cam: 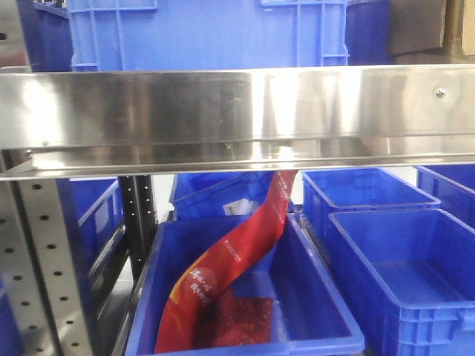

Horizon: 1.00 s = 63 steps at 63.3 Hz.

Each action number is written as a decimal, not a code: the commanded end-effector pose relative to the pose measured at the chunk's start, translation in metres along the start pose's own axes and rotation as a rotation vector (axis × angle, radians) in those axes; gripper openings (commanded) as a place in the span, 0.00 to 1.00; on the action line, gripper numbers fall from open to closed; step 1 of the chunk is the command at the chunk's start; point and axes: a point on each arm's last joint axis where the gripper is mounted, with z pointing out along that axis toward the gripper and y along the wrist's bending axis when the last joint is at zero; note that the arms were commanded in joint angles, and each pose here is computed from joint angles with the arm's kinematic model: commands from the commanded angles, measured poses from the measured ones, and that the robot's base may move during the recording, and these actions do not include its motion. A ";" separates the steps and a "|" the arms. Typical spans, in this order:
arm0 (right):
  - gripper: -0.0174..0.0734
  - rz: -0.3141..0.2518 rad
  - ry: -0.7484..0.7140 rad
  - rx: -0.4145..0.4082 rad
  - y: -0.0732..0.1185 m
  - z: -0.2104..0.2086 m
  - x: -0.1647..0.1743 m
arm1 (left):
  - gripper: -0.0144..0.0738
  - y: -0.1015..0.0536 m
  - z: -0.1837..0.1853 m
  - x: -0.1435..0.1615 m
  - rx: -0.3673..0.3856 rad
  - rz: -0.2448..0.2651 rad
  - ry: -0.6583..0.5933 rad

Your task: Grab PVC pipe and place in blue bin

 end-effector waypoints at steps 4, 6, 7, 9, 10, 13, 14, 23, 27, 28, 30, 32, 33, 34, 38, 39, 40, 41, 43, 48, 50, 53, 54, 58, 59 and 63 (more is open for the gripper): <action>0.01 -0.013 -0.022 0.008 -0.001 -0.001 -0.001 | 0.04 -0.001 -0.001 -0.003 0.007 -0.004 -0.035; 0.01 -0.013 -0.022 0.008 -0.001 -0.001 -0.001 | 0.04 -0.001 -0.001 -0.003 0.007 -0.004 -0.035; 0.01 -0.013 -0.022 0.008 -0.001 -0.001 -0.001 | 0.04 -0.001 -0.001 -0.003 0.007 -0.004 -0.035; 0.01 -0.013 -0.022 0.008 -0.001 -0.001 -0.001 | 0.04 -0.001 -0.001 -0.003 0.007 -0.004 -0.035; 0.01 -0.013 -0.022 0.008 -0.001 -0.001 -0.001 | 0.04 -0.001 -0.001 -0.003 0.007 -0.004 -0.035; 0.01 -0.013 -0.022 0.008 -0.001 -0.001 -0.001 | 0.04 -0.001 -0.001 -0.003 0.007 -0.004 -0.035; 0.01 -0.013 -0.022 0.008 -0.001 -0.001 -0.001 | 0.04 -0.001 -0.001 -0.003 0.007 -0.004 -0.035; 0.01 -0.013 -0.022 0.008 -0.001 -0.001 -0.001 | 0.04 -0.001 -0.001 -0.003 0.007 -0.004 -0.035; 0.01 -0.013 -0.022 0.008 -0.001 -0.001 -0.001 | 0.04 -0.001 -0.001 -0.003 0.007 -0.004 -0.035; 0.01 -0.013 -0.022 0.008 -0.001 -0.001 -0.001 | 0.04 -0.001 -0.001 -0.003 0.007 -0.004 -0.035; 0.01 -0.013 -0.022 0.008 -0.001 -0.001 -0.001 | 0.04 -0.001 -0.001 -0.003 0.007 -0.004 -0.035; 0.01 -0.013 -0.022 0.008 -0.001 -0.001 -0.001 | 0.04 -0.001 -0.001 -0.003 0.007 -0.004 -0.035; 0.01 -0.013 -0.022 0.008 -0.001 -0.001 -0.001 | 0.04 -0.001 -0.001 -0.003 0.007 -0.004 -0.035; 0.01 -0.013 -0.022 0.008 -0.001 -0.001 -0.001 | 0.04 -0.001 -0.001 -0.003 0.007 -0.004 -0.035; 0.01 -0.013 -0.022 0.008 -0.001 -0.001 -0.001 | 0.04 -0.001 -0.001 -0.003 0.007 -0.004 -0.035; 0.01 -0.013 -0.022 0.008 -0.001 -0.001 -0.001 | 0.04 -0.001 -0.001 -0.003 0.007 -0.004 -0.035; 0.01 -0.013 -0.022 0.008 -0.001 -0.001 -0.001 | 0.04 -0.001 -0.001 -0.003 0.007 -0.004 -0.035; 0.01 -0.013 -0.022 0.008 -0.001 -0.001 -0.001 | 0.04 -0.001 -0.001 -0.003 0.007 -0.004 -0.035; 0.01 -0.013 -0.022 0.008 -0.001 -0.001 -0.001 | 0.04 -0.001 -0.001 -0.003 0.007 -0.004 -0.035; 0.01 -0.013 -0.022 0.008 -0.001 -0.001 -0.001 | 0.04 -0.001 -0.001 -0.003 0.007 -0.004 -0.035; 0.01 -0.013 -0.022 0.008 -0.001 -0.001 -0.001 | 0.04 -0.001 -0.001 -0.003 0.007 -0.004 -0.035; 0.01 -0.013 -0.022 0.008 -0.001 -0.001 -0.001 | 0.04 -0.001 -0.001 -0.003 0.007 -0.004 -0.035; 0.01 -0.013 -0.022 0.008 -0.001 -0.001 -0.001 | 0.04 -0.001 -0.001 -0.003 0.007 -0.004 -0.035; 0.01 -0.013 -0.022 0.008 -0.001 -0.001 -0.001 | 0.04 -0.001 -0.001 -0.003 0.007 -0.004 -0.035; 0.01 -0.013 -0.022 0.008 -0.001 -0.001 -0.001 | 0.04 -0.001 -0.001 -0.003 0.007 -0.004 -0.035; 0.01 -0.013 -0.022 0.008 -0.001 -0.001 -0.001 | 0.04 -0.001 -0.001 -0.003 0.007 -0.004 -0.035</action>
